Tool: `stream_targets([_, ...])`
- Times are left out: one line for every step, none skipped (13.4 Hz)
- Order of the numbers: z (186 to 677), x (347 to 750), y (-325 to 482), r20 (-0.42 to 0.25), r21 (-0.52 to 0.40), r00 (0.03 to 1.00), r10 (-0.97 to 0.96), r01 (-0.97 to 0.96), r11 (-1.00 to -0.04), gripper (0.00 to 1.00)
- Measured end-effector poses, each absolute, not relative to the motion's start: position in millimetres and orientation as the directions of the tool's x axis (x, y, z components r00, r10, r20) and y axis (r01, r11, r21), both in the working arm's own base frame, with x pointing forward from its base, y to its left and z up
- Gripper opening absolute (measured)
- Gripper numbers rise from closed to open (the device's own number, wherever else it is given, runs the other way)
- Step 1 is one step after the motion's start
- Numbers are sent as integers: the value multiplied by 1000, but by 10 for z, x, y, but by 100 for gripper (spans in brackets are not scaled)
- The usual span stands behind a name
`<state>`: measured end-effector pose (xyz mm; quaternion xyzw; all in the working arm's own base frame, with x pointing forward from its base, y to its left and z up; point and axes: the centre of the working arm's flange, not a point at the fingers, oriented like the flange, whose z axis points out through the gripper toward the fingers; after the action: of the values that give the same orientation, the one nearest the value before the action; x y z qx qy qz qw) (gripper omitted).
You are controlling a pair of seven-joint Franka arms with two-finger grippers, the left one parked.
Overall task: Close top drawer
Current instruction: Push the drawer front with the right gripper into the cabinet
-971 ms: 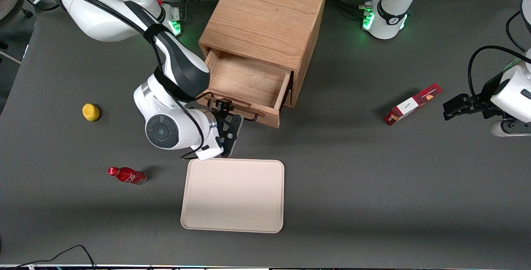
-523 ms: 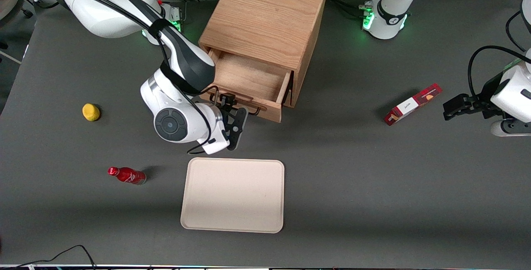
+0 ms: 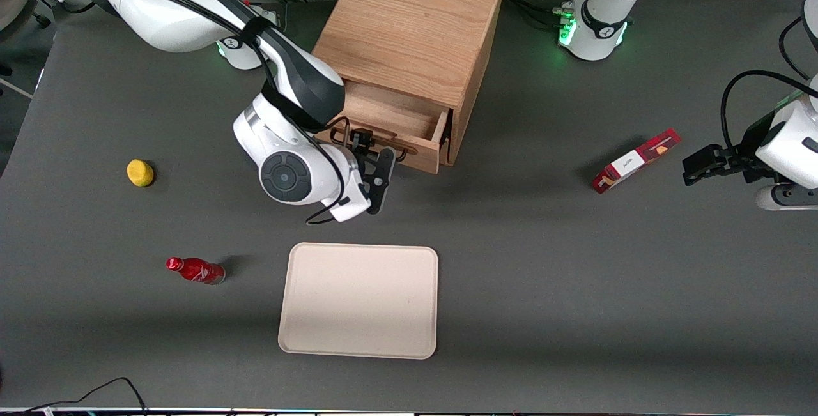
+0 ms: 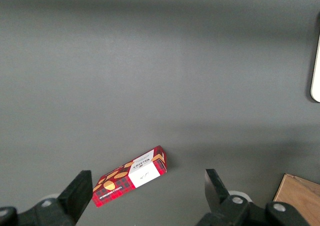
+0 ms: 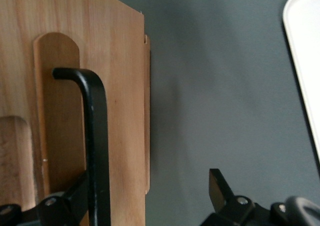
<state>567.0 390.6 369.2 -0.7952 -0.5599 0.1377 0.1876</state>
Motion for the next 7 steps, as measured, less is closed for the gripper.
stream_targets([3692, 5633, 3931, -10, -455, 329, 944, 839, -298, 100])
stream_targets([3694, 5594, 3956, -12, -457, 322, 947, 840, -292, 100])
stream_targets([3691, 5551, 3985, -13, -460, 315, 949, 841, -286, 100])
stream_targets([3688, 5507, 4018, -14, -464, 306, 952, 841, -278, 100])
stream_targets([3685, 5458, 4058, -15, -468, 299, 954, 841, -271, 100])
stream_targets([3682, 5411, 4099, -15, -471, 295, 955, 841, -267, 100])
stream_targets([3686, 5365, 4147, -10, -469, 294, 956, 843, -264, 100])
